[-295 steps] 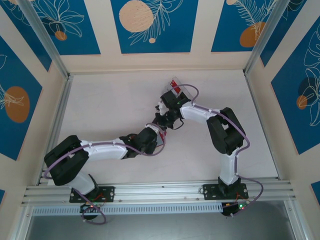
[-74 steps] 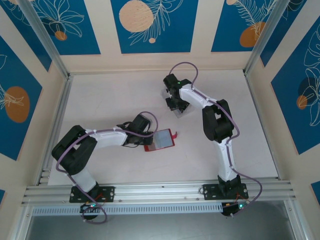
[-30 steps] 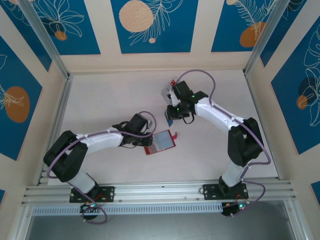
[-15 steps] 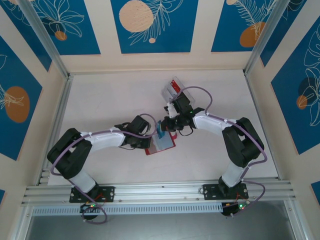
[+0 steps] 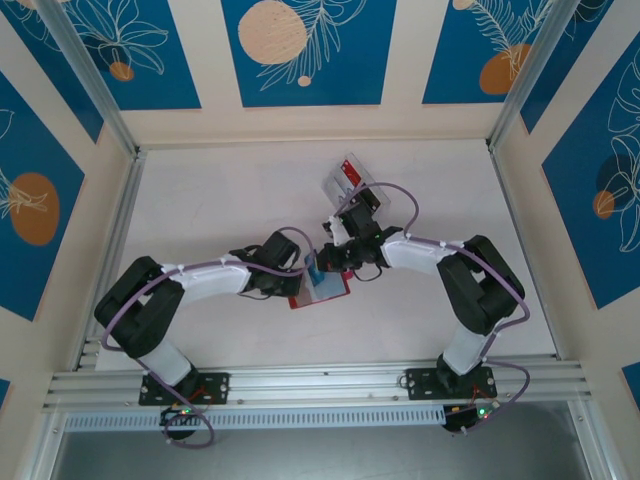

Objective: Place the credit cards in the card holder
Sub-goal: Insert the credit card into the card slot.

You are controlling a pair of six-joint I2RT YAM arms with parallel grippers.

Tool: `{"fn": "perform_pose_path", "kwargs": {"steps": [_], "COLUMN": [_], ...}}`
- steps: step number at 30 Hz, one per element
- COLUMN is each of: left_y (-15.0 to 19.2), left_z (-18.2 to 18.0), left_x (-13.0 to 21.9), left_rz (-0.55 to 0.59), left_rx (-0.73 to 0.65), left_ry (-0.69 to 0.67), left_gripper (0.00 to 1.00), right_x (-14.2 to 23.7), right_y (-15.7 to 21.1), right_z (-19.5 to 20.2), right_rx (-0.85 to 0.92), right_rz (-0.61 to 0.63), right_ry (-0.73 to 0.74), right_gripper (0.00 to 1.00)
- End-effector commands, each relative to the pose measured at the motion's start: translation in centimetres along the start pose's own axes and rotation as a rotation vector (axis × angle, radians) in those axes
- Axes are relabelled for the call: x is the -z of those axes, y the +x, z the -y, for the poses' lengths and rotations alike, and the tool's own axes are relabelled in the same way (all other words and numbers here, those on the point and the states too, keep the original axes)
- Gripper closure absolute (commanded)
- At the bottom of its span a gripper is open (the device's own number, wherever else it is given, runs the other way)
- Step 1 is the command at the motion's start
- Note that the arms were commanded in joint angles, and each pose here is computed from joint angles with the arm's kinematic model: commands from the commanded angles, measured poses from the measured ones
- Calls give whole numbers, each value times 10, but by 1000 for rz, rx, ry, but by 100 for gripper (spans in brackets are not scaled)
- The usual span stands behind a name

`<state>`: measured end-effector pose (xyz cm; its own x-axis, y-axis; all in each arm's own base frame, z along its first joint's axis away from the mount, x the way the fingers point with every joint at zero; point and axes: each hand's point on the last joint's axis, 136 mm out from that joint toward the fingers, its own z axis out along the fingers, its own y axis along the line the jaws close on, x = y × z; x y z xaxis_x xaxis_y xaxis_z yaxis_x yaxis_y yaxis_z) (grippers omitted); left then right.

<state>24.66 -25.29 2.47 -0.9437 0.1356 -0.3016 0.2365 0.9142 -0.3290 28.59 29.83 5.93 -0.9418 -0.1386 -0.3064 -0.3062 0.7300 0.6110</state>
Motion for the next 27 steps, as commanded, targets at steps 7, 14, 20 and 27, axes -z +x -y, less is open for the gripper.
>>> {"fn": "perform_pose_path", "kwargs": {"steps": [7,14,20,27], "left_y": [17,17,17,18], "left_z": [-15,-15,-14,-14], "left_x": [-6,-6,-7,-8], "left_rz": [-55,-55,-57,-61], "left_rx": [14,14,15,14], "left_ry": [-63,-62,-59,-60], "left_gripper": [100,100,100,100], "right_x": [-10,-5,-15,-23], "right_y": [7,4,14,20], "right_z": [14,22,16,15], "right_rx": [-47,-67,-88,-146], "right_rz": [31,45,17,-1], "right_ry": [-9,-18,-69,-139], "right_gripper": [100,100,100,100]}}
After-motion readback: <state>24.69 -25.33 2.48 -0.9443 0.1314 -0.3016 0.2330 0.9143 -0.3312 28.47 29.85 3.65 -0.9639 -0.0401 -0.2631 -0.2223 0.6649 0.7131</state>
